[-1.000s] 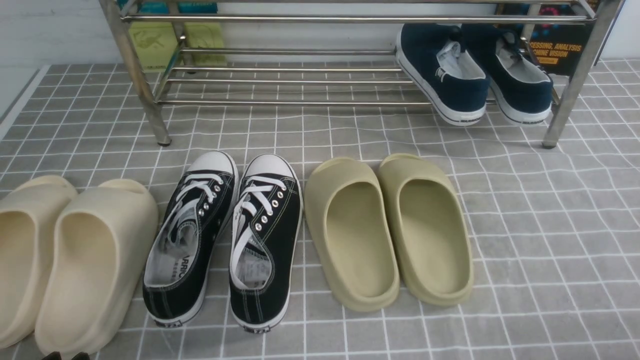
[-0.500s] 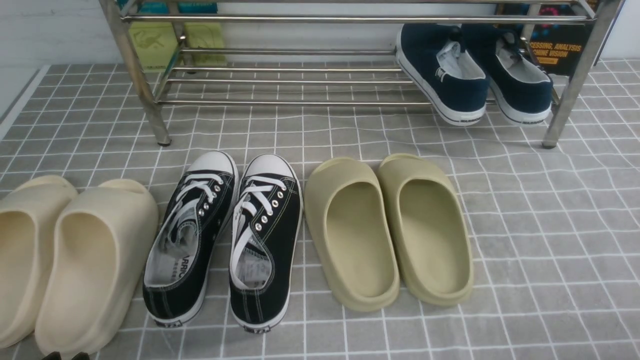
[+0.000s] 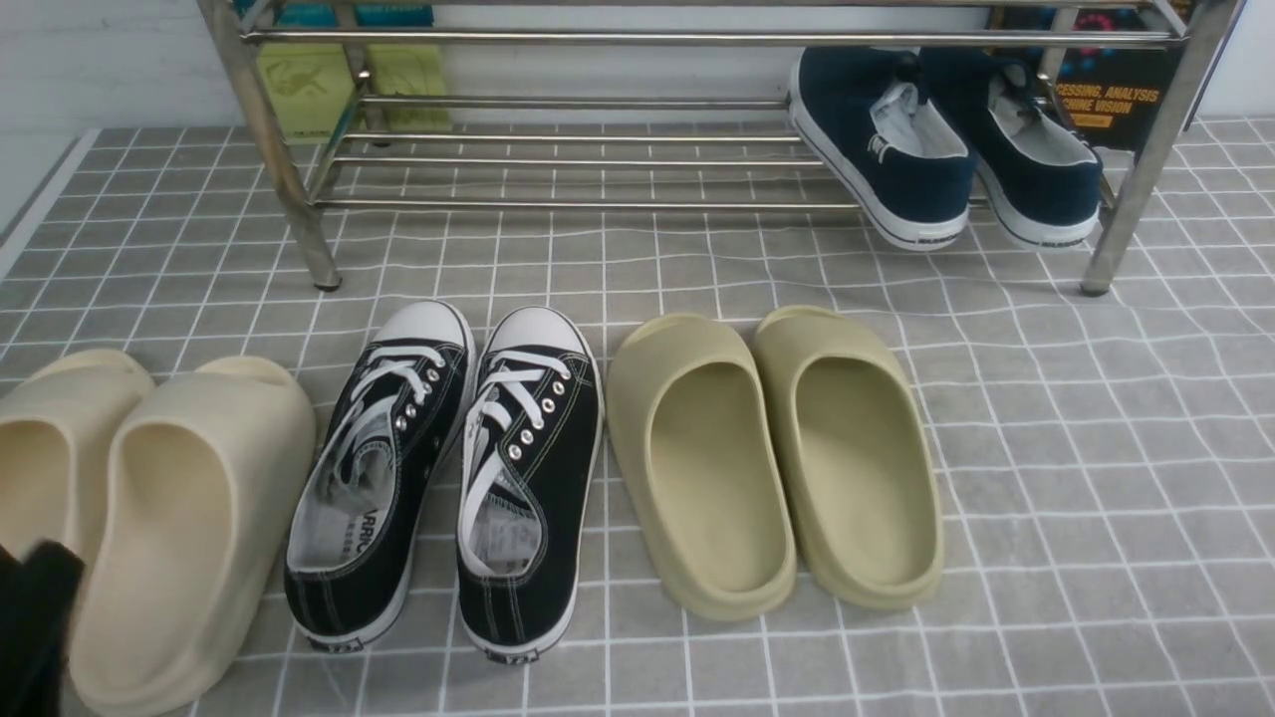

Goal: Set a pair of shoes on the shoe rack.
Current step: Use the left arm to grab the shoe closest to it

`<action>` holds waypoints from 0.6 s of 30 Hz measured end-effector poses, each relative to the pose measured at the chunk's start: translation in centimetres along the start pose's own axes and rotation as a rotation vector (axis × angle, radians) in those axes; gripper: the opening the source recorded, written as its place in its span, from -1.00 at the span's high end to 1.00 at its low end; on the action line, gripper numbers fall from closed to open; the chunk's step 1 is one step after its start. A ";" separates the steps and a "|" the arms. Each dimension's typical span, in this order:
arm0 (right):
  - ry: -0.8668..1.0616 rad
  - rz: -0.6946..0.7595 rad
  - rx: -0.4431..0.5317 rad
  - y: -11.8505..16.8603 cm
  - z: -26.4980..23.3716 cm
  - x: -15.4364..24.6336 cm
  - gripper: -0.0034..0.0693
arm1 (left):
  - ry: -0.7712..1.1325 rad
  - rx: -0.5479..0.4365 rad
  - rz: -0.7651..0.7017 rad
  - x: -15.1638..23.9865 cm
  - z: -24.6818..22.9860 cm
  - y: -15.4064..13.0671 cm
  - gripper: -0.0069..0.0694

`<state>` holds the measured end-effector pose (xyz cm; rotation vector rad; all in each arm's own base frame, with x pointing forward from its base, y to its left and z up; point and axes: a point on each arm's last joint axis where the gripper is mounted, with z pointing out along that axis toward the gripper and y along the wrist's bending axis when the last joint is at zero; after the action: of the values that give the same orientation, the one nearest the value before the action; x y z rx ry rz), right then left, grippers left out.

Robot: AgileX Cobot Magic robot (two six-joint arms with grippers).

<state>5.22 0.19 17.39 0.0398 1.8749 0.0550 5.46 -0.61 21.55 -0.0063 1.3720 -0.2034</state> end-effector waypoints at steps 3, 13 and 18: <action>0.000 0.000 0.000 0.0 0.0 0.0 0.35 | -0.138 0.010 -0.024 -1.2 -0.1 -0.1 0.19; 0.000 0.000 0.000 0.0 0.0 0.0 0.31 | -0.291 0.047 -0.250 -6.8 -0.3 -0.7 0.75; 0.000 0.000 0.000 0.0 0.0 0.0 0.30 | 0.009 0.010 -0.157 -8.4 1.9 -1.2 0.85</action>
<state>5.22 0.19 17.39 0.0398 1.8749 0.0550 5.67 -0.74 30.22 -0.1056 1.3797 -0.3423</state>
